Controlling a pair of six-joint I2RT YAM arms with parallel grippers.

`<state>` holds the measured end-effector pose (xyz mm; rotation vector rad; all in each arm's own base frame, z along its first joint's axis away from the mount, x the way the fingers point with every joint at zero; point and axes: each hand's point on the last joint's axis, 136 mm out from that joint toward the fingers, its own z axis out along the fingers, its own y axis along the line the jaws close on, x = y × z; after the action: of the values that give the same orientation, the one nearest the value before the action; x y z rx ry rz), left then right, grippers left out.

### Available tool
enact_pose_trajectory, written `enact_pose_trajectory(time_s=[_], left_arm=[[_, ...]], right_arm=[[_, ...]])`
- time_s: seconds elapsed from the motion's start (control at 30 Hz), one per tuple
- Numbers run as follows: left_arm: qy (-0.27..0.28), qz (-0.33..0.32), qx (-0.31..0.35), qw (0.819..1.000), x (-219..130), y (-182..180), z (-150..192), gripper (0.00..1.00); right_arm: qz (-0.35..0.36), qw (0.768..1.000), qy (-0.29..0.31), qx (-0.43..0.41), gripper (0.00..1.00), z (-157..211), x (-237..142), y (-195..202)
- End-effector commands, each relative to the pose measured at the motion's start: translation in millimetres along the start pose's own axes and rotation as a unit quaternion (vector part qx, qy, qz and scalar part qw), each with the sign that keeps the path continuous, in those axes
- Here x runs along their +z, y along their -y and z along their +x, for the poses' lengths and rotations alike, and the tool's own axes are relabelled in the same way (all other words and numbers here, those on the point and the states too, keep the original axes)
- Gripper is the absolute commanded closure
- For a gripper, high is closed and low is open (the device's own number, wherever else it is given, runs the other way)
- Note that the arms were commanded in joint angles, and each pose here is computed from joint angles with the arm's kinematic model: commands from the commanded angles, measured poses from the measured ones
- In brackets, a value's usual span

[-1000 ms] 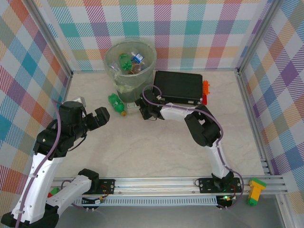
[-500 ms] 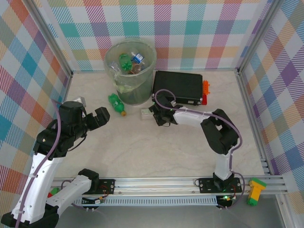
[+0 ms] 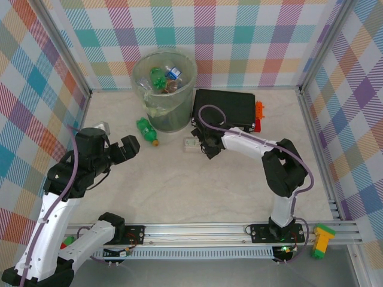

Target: Put the plastic bottles in the bin

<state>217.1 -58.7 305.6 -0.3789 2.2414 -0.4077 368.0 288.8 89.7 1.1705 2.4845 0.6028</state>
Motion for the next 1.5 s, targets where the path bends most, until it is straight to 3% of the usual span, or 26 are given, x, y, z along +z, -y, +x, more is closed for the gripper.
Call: enact_pose_trajectory(time_s=[0.0,0.53,0.83,1.1,1.47], left_arm=[[0.006,-0.007,0.015,1.0,-4,-6,4,0.01],[0.01,-0.02,0.025,0.999,-8,-13,5,0.0],[0.015,-0.022,0.026,0.999,-9,-15,4,0.0],[0.017,-0.021,0.025,0.999,-8,-14,3,0.01],[0.014,-0.01,0.023,1.0,-5,-7,0,0.0]], right_arm=[[0.016,1.0,-0.008,0.003,0.08,4,9,-1],[0.082,0.995,-0.02,0.043,0.06,6,44,-1],[0.114,0.992,-0.03,0.052,0.22,8,52,17],[0.103,0.995,-0.017,0.001,0.41,0,30,14],[0.072,0.995,0.023,-0.066,0.44,-14,-25,16]])
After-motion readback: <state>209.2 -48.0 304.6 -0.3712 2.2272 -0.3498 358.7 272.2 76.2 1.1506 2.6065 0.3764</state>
